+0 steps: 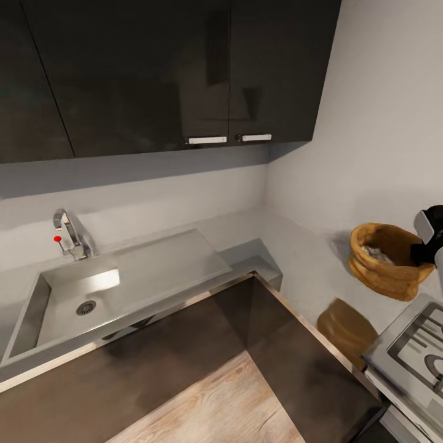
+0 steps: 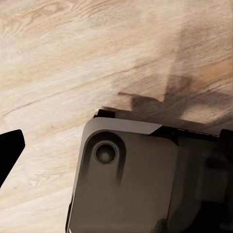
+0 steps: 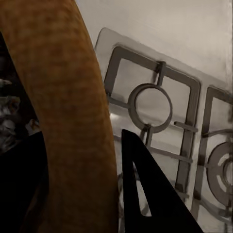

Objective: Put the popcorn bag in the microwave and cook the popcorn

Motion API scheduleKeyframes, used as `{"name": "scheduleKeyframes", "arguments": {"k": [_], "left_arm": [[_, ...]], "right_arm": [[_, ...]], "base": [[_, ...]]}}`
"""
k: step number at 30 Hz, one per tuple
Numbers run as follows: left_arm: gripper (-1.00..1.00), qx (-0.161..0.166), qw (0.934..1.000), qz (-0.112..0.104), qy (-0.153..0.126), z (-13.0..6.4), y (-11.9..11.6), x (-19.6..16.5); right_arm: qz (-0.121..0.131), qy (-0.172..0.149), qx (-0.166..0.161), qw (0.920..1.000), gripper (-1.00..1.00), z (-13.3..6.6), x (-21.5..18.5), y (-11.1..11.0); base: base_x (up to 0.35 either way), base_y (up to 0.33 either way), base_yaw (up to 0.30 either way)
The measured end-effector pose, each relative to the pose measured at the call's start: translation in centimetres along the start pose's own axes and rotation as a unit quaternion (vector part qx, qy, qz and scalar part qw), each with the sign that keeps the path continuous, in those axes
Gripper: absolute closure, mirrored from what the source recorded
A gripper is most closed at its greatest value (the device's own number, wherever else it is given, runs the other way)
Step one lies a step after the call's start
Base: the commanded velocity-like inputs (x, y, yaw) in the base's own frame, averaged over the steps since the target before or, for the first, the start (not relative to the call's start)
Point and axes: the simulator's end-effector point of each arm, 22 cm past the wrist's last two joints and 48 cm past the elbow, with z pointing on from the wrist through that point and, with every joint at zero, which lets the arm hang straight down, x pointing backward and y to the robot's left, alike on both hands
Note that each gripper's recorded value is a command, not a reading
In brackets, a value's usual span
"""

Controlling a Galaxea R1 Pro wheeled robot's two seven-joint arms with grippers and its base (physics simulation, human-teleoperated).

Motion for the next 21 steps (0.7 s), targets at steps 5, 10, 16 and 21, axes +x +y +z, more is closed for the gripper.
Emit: {"name": "scheduleKeyframes", "arguments": {"k": [5, 10, 16, 21], "left_arm": [[-1.00, 0.000, 1.0000, 0.000, 0.000, 0.0, 0.0, 0.0], [-1.00, 0.000, 1.0000, 0.001, 0.001, 0.0, 0.0, 0.0], [-1.00, 0.000, 1.0000, 0.000, 0.000, 0.0, 0.0, 0.0], [-1.00, 0.000, 1.0000, 0.000, 0.002, 0.0, 0.0, 0.1]], "right_arm": [[0.022, 0.007, 0.012, 0.9996, 1.00, 0.3, 0.4, -1.1], [0.024, 0.008, 0.011, 0.9996, 1.00, 0.3, 0.4, -1.0], [0.024, 0.009, 0.009, 0.9996, 1.00, 0.4, 0.5, -0.8], [0.004, 0.005, -0.020, 0.9998, 1.00, -0.9, 0.9, 4.1]], "base": [[0.000, 0.000, 0.000], [-0.210, 0.009, 0.000], [-0.336, 0.087, -0.059], [-0.341, 0.107, -0.259]]}}
